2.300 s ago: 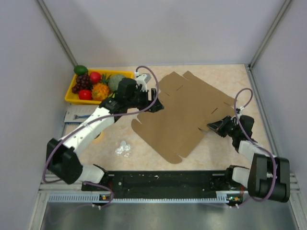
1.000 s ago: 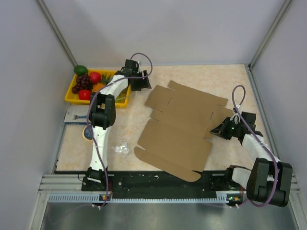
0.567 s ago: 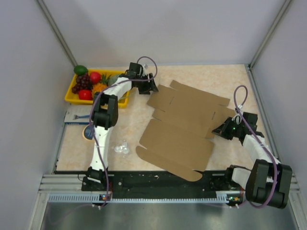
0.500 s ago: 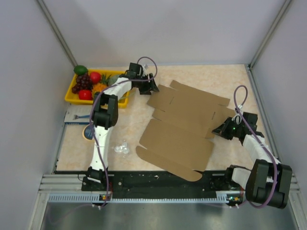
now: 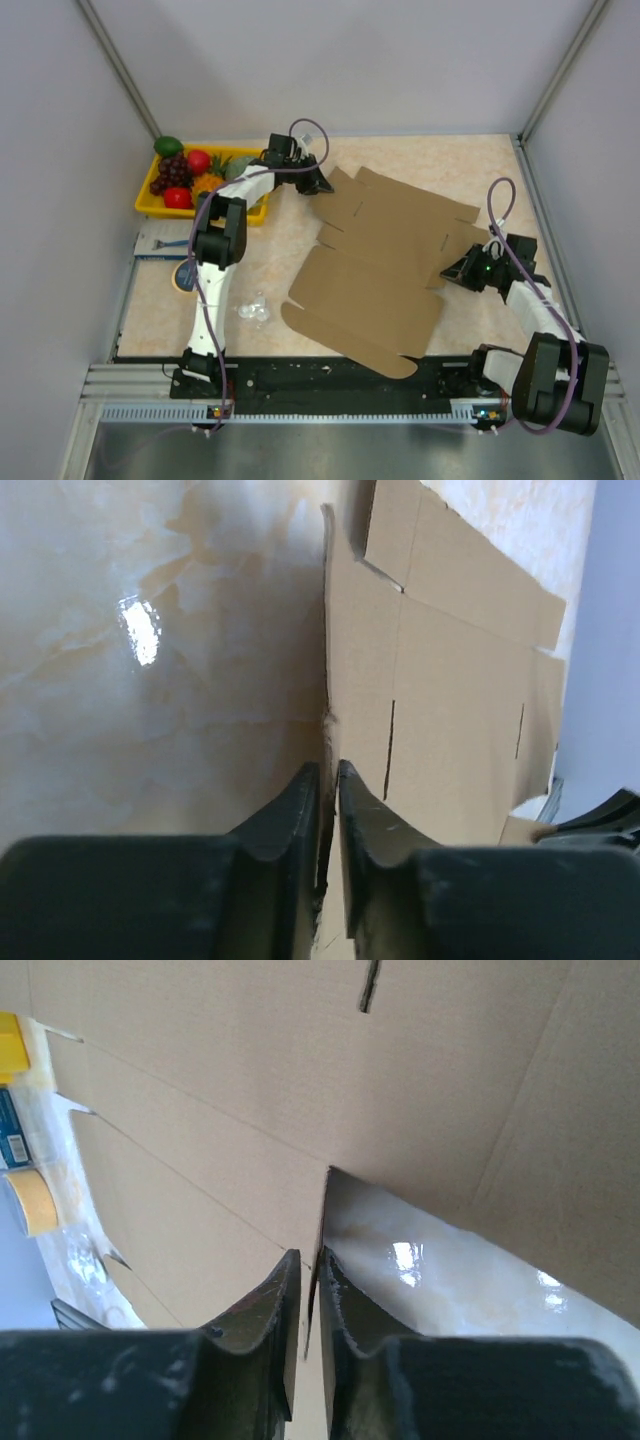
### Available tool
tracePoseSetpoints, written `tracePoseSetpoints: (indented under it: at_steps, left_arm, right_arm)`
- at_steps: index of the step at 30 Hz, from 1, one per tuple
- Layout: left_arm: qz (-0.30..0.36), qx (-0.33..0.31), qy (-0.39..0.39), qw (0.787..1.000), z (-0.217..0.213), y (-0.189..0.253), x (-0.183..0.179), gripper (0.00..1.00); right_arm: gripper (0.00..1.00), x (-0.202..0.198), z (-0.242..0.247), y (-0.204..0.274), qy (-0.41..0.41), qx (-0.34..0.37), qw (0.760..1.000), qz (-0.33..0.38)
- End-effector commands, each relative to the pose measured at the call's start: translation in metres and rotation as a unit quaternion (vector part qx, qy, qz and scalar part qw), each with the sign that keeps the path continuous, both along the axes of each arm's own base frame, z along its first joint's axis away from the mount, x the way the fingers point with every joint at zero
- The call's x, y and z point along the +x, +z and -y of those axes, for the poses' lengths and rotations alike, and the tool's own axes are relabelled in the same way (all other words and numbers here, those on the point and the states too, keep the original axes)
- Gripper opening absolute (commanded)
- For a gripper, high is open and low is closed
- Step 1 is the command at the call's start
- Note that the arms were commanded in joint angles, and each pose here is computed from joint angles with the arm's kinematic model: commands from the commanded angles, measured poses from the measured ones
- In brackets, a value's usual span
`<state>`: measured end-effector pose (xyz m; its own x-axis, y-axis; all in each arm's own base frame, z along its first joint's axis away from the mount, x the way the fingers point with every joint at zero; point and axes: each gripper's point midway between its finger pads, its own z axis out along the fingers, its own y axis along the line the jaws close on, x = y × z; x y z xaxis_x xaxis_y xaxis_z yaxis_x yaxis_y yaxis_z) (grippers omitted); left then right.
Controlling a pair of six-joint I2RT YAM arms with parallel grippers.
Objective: Fold the paper box
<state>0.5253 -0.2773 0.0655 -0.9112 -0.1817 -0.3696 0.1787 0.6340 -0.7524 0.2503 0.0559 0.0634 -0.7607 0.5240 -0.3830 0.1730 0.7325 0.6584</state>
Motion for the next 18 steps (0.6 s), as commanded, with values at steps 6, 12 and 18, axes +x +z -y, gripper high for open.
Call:
tracePoseSetpoints:
  at_steps: [6, 12, 18]
  left_arm:
    - [0.112, -0.02, -0.016, 0.993, 0.002, 0.068, 0.002, 0.03]
    - [0.175, -0.03, -0.038, 0.983, 0.002, 0.106, -0.006, 0.0]
    - [0.232, -0.062, -0.071, 0.968, 0.008, 0.146, -0.017, 0.0]
  right_arm:
    - [0.7, 0.025, 0.014, 0.067, -0.015, -0.03, 0.997, 0.072]
    - [0.8, 0.048, 0.052, 0.143, -0.095, -0.122, 0.975, 0.159]
    - [0.81, 0.08, 0.05, 0.198, -0.054, -0.132, 0.966, 0.216]
